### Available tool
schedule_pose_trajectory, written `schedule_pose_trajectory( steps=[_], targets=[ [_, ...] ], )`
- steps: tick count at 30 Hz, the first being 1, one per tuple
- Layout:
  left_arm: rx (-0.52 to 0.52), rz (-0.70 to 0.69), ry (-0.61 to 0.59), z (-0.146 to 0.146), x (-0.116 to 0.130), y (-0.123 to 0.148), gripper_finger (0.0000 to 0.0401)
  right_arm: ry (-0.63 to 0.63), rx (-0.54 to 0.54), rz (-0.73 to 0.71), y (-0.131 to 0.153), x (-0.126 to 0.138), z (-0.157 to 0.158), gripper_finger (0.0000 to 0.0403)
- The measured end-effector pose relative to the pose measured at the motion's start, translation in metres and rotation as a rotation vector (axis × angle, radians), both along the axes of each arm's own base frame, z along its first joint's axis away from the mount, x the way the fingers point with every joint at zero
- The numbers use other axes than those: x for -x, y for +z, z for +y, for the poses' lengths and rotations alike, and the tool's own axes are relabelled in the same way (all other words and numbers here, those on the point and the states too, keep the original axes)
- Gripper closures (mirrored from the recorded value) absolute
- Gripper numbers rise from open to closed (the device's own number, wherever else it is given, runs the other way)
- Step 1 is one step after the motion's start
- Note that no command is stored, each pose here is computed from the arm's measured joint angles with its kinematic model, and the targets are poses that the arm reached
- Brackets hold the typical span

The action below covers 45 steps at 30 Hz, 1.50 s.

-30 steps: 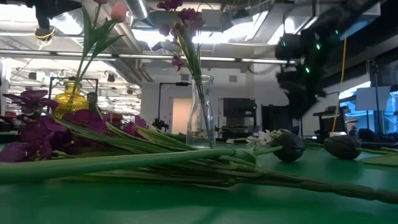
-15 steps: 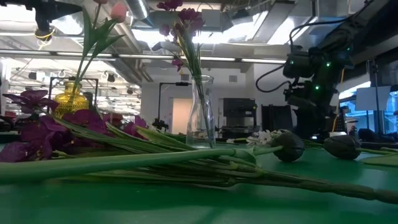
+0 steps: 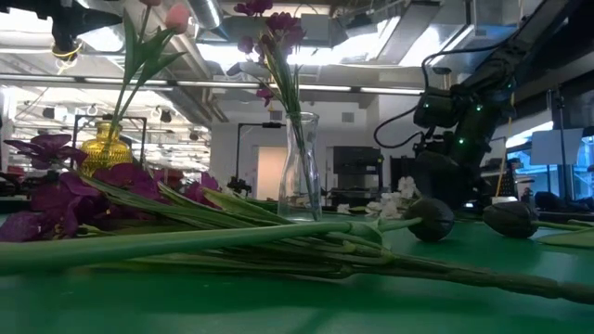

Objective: Sort flowers into vase by color
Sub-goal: Put the right white flowers into the yellow vase

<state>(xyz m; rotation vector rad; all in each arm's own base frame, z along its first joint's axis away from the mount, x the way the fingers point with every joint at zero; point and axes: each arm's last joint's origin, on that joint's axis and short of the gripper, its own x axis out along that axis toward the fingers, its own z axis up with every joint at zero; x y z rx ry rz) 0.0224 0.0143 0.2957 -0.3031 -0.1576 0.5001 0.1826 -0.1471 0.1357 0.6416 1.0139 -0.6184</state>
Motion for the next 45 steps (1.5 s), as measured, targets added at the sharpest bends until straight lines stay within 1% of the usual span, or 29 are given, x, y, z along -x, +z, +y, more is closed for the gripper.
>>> schedule_pose_trajectory(
  steps=[3, 5, 8, 11, 12, 13, 17, 19, 23, 26, 31, 35, 37, 40, 42, 43, 45],
  targets=[
    [0.001, 0.004, 0.0, 0.0, 0.0, 0.0, 0.0202, 0.002, -0.006, 0.011, -0.003, 0.0, 0.0, 0.0233],
    [0.001, 0.003, 0.0, 0.0, 0.0, 0.0, 0.0202, 0.002, -0.003, 0.015, -0.003, 0.0, -0.001, 0.0259],
    [0.002, 0.002, 0.0, 0.0, 0.0, 0.0, 0.0202, 0.008, 0.011, 0.011, 0.0, 0.001, 0.0, 0.0312],
    [0.002, 0.001, 0.0, 0.0, 0.0, 0.0, 0.0202, 0.032, 0.005, -0.017, 0.003, 0.001, 0.001, 0.0376],
    [0.003, 0.0, 0.001, 0.0, 0.0, 0.0, 0.0202, 0.039, 0.002, -0.03, 0.004, 0.001, 0.002, 0.0388],
    [0.003, -0.002, 0.002, 0.0, 0.0, 0.0, 0.0202, 0.044, 0.007, -0.042, 0.007, 0.001, 0.002, 0.0391],
    [0.003, -0.008, 0.002, 0.0, 0.0, 0.001, 0.0202, 0.055, 0.026, -0.107, 0.017, 0.001, 0.003, 0.0383],
    [0.003, -0.008, 0.002, 0.0, 0.0, 0.001, 0.0202, 0.066, 0.035, -0.144, 0.024, 0.001, 0.004, 0.0392],
    [0.003, -0.018, 0.002, 0.0, 0.0, 0.002, 0.0202, 0.091, 0.069, -0.268, 0.046, 0.0, 0.005, 0.0393],
    [0.001, -0.057, -0.014, 0.0, 0.0, 0.005, 0.0202, 0.12, 0.106, -0.405, 0.068, -0.001, 0.007, 0.0397],
    [-0.009, -0.117, -0.034, -0.001, 0.001, 0.011, 0.0203, 0.18, 0.174, -0.688, 0.112, -0.001, 0.011, 0.0395],
    [-0.023, -0.197, -0.097, -0.003, 0.002, 0.019, 0.0203, 0.243, 0.253, -0.916, 0.144, 0.0, 0.019, 0.0399],
    [-0.058, -0.299, -0.153, -0.004, 0.005, 0.029, 0.0203, 0.273, 0.287, -1.011, 0.157, -0.003, 0.025, 0.0399],
    [-0.167, -0.468, -0.258, -0.008, 0.012, 0.045, 0.0203, 0.32, 0.305, -1.15, 0.172, -0.009, 0.035, 0.0399],
    [-0.221, -0.492, -0.3, -0.01, 0.01, 0.051, 0.0203, 0.36, 0.329, -1.24, 0.181, -0.012, 0.043, 0.04],
    [-0.238, -0.473, -0.311, -0.01, 0.006, 0.051, 0.0203, 0.375, 0.341, -1.276, 0.186, -0.013, 0.046, 0.04],
    [-0.238, -0.423, -0.317, -0.01, -0.005, 0.05, 0.0203, 0.4, 0.356, -1.322, 0.195, -0.016, 0.054, 0.04]
  ],
)
